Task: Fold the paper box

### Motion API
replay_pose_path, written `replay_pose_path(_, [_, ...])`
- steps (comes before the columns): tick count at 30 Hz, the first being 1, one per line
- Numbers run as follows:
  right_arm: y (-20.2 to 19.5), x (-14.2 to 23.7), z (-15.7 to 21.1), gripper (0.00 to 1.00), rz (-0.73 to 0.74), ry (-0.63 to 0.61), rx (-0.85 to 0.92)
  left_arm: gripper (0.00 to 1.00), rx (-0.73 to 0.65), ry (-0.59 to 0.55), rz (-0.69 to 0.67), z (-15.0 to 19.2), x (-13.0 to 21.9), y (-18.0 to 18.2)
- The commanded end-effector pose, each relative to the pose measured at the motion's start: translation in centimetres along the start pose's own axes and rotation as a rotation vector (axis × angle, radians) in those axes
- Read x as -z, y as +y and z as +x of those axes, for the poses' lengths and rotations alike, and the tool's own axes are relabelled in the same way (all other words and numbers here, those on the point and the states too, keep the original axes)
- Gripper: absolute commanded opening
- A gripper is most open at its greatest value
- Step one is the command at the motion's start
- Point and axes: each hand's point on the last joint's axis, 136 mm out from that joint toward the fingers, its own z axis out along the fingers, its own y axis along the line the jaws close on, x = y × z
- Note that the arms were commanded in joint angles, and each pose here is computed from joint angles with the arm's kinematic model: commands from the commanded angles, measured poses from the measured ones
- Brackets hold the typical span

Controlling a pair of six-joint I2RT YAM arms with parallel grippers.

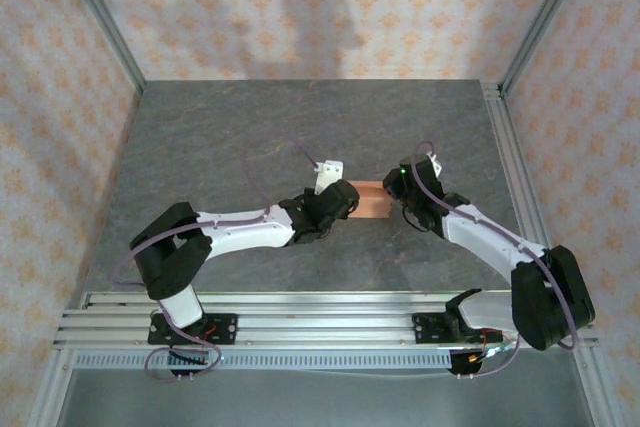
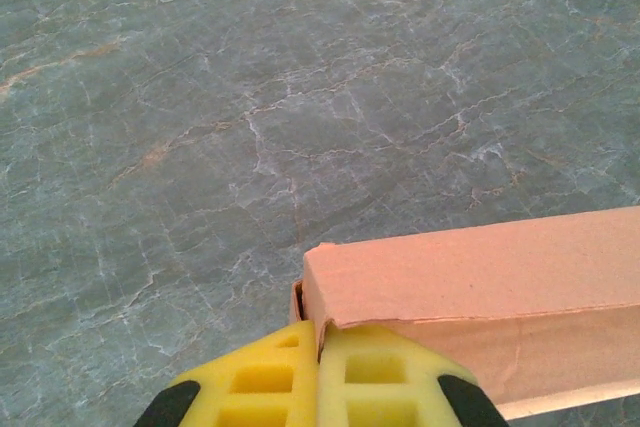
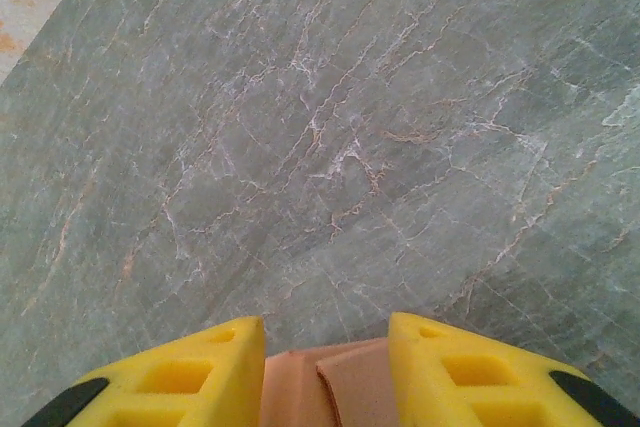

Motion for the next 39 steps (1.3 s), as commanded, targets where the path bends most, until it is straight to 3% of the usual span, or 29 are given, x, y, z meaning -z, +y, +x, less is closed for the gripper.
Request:
replay_pose_path(1, [-2.6, -1.3, 1.9, 0.36, 0.072, 0.053, -0.016, 0.00, -0.068, 0.081, -0.066, 2.5, -0.2, 1.3])
replay_pose_path(5, [-2.8, -1.6, 1.9, 0.36, 0.077, 0.046, -0.017, 0.07, -0.066, 0.083, -0.065, 2.2, 0.2, 1.4])
replay_pose_path(11, [-3.0, -1.8, 1.9, 0.36, 0.084, 0.042, -0.019, 0.28, -0.072, 0.090, -0.049, 1.2, 1.1, 1.1])
replay_pose_path(24, [-3.5, -2.5, 2.6, 0.36, 0.096, 0.060, -0.022, 0.37, -0.079, 0.103, -0.028, -0.3, 2.8, 1.0])
replay_pose_path(25, [-3.5, -2.5, 2.6, 0.36, 0.097, 0.059, -0.023, 0.44, -0.077, 0.104, -0.025, -0.3, 2.9, 1.0])
replay_pose_path(32, [-4.2, -2.8, 2.8, 0.36, 0.108, 0.053, -0.025, 0.48, -0.066, 0.101, 0.007, -0.5, 3.6, 0.9])
replay_pose_path(34, [-4.3, -2.8, 2.9, 0.36, 0.111, 0.050, -0.025, 0.60, -0.064, 0.101, 0.020, -0.7, 3.9, 0.8])
replay_pose_path(39, [-4.7, -2.9, 3.1, 0.36, 0.110, 0.048, -0.034, 0.64, -0.031, 0.079, 0.076, -0.9, 5.0, 0.9])
